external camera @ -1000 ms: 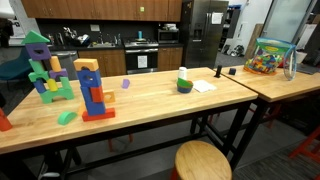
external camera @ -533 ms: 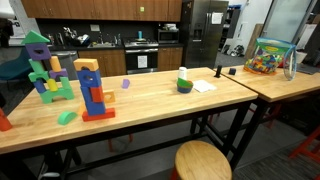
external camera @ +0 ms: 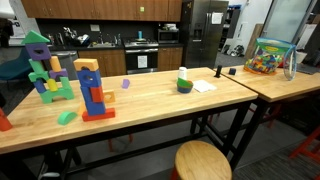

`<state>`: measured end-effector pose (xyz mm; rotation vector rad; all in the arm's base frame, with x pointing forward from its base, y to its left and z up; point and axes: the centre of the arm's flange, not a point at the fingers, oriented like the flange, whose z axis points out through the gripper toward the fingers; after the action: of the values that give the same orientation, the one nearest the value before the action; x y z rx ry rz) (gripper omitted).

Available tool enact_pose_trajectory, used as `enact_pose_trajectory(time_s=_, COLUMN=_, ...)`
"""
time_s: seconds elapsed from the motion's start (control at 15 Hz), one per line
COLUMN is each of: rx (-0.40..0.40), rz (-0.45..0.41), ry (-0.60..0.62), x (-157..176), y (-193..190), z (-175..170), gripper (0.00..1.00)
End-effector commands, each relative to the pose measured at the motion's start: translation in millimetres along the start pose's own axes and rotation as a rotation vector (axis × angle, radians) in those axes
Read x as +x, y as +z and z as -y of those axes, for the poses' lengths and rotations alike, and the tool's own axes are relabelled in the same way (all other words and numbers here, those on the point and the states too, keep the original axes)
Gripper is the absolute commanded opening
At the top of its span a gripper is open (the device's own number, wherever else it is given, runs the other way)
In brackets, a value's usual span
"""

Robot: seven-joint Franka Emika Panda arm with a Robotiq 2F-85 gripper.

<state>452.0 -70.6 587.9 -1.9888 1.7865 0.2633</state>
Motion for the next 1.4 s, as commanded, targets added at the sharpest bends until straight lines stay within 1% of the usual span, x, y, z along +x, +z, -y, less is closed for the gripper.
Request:
enact_pose_trajectory(time_s=0.0, rx=0.000, rz=0.000, ry=0.000, x=0.0, y=0.0, z=0.0, gripper=1.00)
enact_pose_trajectory(time_s=0.2, rx=-0.002, rz=-0.006, ry=0.005, x=-0.2, y=3.3, z=1.1, gripper=1.00)
enact_pose_trajectory(time_s=0.4, rx=0.015, rz=-0.017, ry=0.040, x=12.1, y=3.3, z=4.0, gripper=1.00)
enact_pose_trajectory(time_s=0.67, rx=0.113, rz=-0.043, ry=0.141, x=42.3, y=-23.9, z=-3.7, gripper=1.00)
enact_pose_trajectory(time_s=0.87, rx=0.195, rz=-0.086, ry=0.221, x=67.6, y=-48.4, z=-15.2, gripper=1.00)
enact_pose_trajectory(time_s=0.93, rx=0.199, rz=-0.105, ry=0.231, x=72.7, y=-54.5, z=-19.4, gripper=1.00)
enact_pose_trajectory(time_s=1.0, rx=0.189, rz=-0.120, ry=0.231, x=76.0, y=-59.0, z=-22.6, gripper=1.00)
enact_pose_trajectory(time_s=1.13, rx=0.130, rz=-0.174, ry=0.192, x=72.5, y=-64.1, z=-30.2, gripper=1.00)
enact_pose_trajectory(time_s=1.33, rx=-0.029, rz=-0.286, ry=0.116, x=55.0, y=-64.8, z=-41.4, gripper=1.00)
